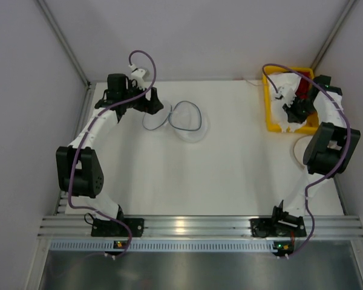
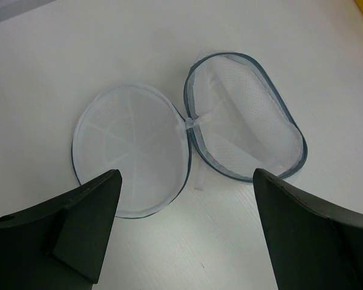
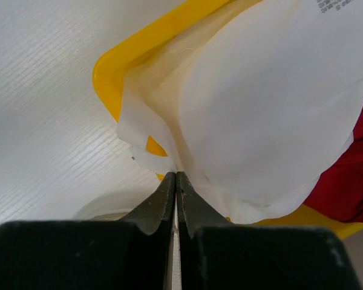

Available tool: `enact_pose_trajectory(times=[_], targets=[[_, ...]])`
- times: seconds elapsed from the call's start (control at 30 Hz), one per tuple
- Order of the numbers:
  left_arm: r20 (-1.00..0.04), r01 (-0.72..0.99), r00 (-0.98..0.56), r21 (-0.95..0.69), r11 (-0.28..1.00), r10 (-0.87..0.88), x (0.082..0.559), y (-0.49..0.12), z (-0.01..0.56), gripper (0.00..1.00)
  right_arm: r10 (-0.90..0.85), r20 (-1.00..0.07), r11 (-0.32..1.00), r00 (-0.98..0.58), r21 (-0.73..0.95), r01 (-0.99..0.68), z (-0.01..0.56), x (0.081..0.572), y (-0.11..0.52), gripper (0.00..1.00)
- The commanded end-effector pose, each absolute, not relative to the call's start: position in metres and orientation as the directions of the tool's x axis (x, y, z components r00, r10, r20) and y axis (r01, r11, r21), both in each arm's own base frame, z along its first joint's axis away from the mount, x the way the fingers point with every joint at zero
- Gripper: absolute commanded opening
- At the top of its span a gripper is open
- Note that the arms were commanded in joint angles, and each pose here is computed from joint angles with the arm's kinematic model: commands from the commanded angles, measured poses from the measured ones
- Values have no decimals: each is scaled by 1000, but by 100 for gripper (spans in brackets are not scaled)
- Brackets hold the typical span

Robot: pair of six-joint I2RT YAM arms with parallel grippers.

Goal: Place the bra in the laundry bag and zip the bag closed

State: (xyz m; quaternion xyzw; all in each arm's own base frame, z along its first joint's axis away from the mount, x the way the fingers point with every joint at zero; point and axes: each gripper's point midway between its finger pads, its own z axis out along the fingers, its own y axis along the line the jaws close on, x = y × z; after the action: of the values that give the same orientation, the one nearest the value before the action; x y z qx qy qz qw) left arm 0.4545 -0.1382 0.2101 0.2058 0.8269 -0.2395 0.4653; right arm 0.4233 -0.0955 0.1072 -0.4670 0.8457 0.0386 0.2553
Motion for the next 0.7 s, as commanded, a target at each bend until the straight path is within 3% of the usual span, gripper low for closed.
enact_pose_trajectory(times=[0.0,0.27,0.67], targets=[[-900,581,-420,-170,796,114,460,-138,234,96,-746,-545,567,-384,-216,-795,153,433,-89,0],[-905,595,-407,-160,788,124,452,-138,240,96,-629,-704,621,-330,-200,-758,241,422,-50,0],[-922,617,-363,-130,776,134,447,-139,256,96,-513,-832,615,-210,-186,-766,331,337,25,0]])
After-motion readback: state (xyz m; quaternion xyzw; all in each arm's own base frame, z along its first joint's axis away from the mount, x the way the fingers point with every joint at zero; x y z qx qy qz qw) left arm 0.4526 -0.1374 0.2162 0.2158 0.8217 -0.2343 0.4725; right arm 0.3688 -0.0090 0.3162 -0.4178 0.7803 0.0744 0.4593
